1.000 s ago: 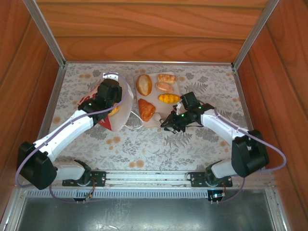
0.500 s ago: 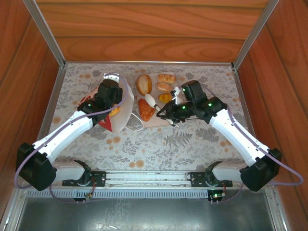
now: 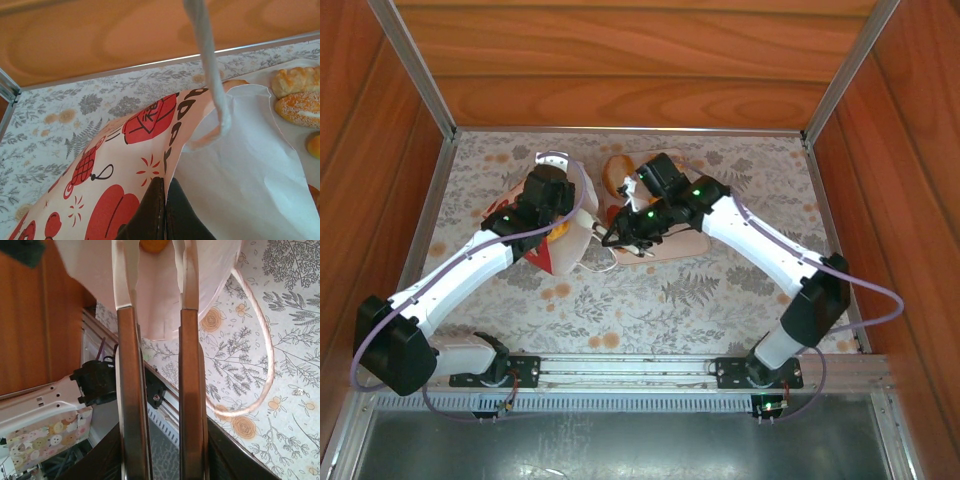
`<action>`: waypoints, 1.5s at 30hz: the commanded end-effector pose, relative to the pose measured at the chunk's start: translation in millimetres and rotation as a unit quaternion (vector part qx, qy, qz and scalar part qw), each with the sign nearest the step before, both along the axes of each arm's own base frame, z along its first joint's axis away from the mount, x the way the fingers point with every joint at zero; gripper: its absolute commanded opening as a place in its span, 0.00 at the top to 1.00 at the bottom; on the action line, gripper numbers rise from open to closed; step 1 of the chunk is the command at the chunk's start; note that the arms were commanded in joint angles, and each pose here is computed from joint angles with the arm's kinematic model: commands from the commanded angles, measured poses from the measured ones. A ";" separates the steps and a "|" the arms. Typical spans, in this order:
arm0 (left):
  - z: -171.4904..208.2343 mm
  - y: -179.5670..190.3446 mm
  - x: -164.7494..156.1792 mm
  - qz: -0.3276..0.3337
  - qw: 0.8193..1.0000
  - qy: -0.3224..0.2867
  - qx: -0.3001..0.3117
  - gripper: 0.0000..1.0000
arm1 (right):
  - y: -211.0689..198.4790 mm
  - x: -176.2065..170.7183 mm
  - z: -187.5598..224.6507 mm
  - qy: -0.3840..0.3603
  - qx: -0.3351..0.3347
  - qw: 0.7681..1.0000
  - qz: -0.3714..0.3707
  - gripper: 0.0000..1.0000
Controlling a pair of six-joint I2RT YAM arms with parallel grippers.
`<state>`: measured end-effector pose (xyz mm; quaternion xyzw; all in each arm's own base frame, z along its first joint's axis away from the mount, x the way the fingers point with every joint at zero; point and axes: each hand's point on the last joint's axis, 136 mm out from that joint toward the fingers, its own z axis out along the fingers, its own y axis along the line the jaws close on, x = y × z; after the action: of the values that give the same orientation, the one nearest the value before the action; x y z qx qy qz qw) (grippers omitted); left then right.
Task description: Take the fake bread out of the paper bag
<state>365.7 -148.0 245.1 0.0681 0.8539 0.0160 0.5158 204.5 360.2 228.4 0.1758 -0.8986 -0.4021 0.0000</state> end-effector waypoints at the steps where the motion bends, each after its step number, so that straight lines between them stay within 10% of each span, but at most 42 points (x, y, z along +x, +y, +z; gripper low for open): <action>1: 6.9 -1.1 5.0 0.009 1.000 -0.015 -0.019 1.00 | 12.4 -3.8 -6.8 0.022 0.008 0.999 0.033 0.63; 45: 4.7 -20.1 6.6 -0.022 0.998 -0.028 -0.046 1.00 | 64.7 42.9 -74.0 0.158 0.013 0.987 0.022 0.45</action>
<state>371.1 -158.9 236.3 0.0581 0.8515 -0.0079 0.5211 238.7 415.5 142.6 0.1316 -0.8913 -0.4078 0.1482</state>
